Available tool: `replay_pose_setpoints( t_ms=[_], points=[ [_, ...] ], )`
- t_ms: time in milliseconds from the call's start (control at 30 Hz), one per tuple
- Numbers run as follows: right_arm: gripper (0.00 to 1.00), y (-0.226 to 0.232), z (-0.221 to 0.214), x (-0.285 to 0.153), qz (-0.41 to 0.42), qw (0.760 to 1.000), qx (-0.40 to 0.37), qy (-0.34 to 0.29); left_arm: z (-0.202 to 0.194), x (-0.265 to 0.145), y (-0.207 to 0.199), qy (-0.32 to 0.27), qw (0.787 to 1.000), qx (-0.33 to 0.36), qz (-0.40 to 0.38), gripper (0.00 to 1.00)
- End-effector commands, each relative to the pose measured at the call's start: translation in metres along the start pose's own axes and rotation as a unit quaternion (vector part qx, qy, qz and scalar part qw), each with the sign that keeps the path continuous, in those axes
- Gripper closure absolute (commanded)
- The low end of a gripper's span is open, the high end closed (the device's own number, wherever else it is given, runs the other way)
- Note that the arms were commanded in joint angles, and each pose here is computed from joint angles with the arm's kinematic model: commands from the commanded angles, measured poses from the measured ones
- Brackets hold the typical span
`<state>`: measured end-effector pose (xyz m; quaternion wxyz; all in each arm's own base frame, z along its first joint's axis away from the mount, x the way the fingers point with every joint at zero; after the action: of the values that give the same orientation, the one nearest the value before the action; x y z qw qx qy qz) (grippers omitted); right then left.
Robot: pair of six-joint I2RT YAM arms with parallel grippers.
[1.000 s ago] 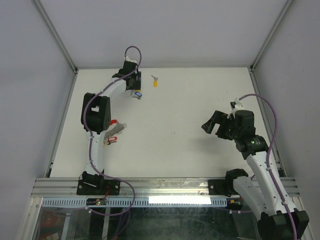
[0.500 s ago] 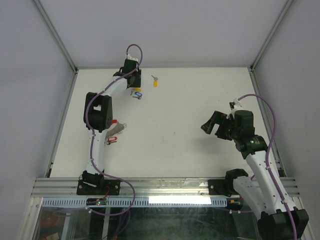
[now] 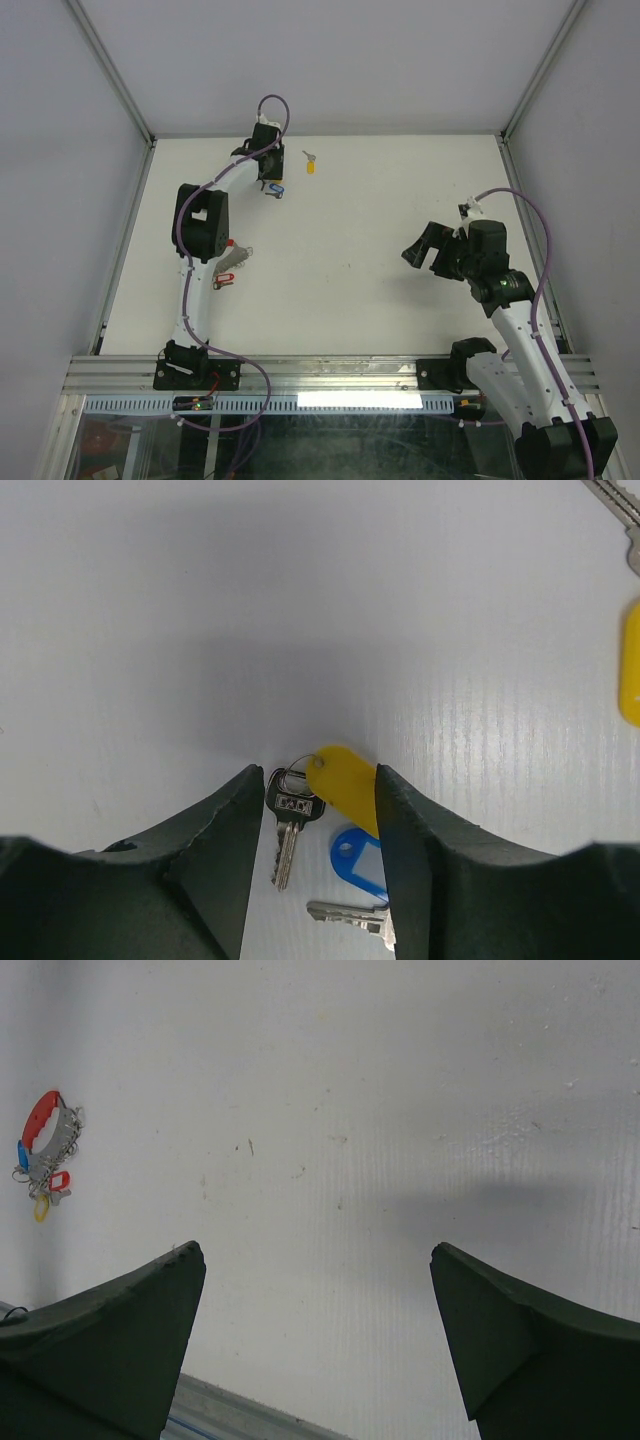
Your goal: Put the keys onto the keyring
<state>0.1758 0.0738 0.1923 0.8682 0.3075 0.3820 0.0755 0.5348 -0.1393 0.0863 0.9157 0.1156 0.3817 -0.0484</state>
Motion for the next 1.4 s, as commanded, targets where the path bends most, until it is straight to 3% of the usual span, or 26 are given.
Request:
replay_pose_setpoints(
  t_ms=[0, 333, 667, 1000, 1200, 1367],
  points=[
    [0.02, 0.007, 0.008, 0.000, 0.023, 0.999, -0.012, -0.019, 0.017, -0.007, -0.007, -0.031, 0.999, 0.003, -0.007, 0.54],
    [0.03, 0.007, 0.007, 0.000, 0.027, 0.999, -0.012, -0.017, -0.020, -0.009, -0.020, 0.006, 1.000, 0.000, -0.016, 0.60],
    [0.02, 0.009, 0.007, -0.003, 0.032, 0.999, -0.014, -0.017, -0.065, -0.043, -0.037, 0.031, 0.998, -0.043, -0.030, 0.65],
    [0.03, 0.013, 0.008, -0.010, 0.039, 0.999, -0.013, -0.020, -0.129, -0.074, -0.113, 0.076, 0.994, -0.016, -0.079, 0.77],
    [0.03, 0.017, 0.010, -0.018, 0.044, 0.999, -0.008, -0.027, -0.165, -0.113, -0.167, 0.097, 0.988, -0.020, -0.122, 0.79],
    [0.03, 0.022, 0.013, -0.025, 0.051, 0.998, 0.000, -0.039, -0.171, -0.152, -0.214, 0.083, 0.981, -0.018, -0.175, 0.79]
  ],
)
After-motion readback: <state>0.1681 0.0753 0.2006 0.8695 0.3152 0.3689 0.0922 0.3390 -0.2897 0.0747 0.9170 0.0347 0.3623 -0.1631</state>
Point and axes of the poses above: each gripper's point midway between its finger pads, its own x axis out along the fingers, its own y axis along the line the jaws close on, z = x × y, the point moved 7 cm from there along -x, back along the fingers, and after that the axes turned 10 degrees about x, right-handed, at the moved point
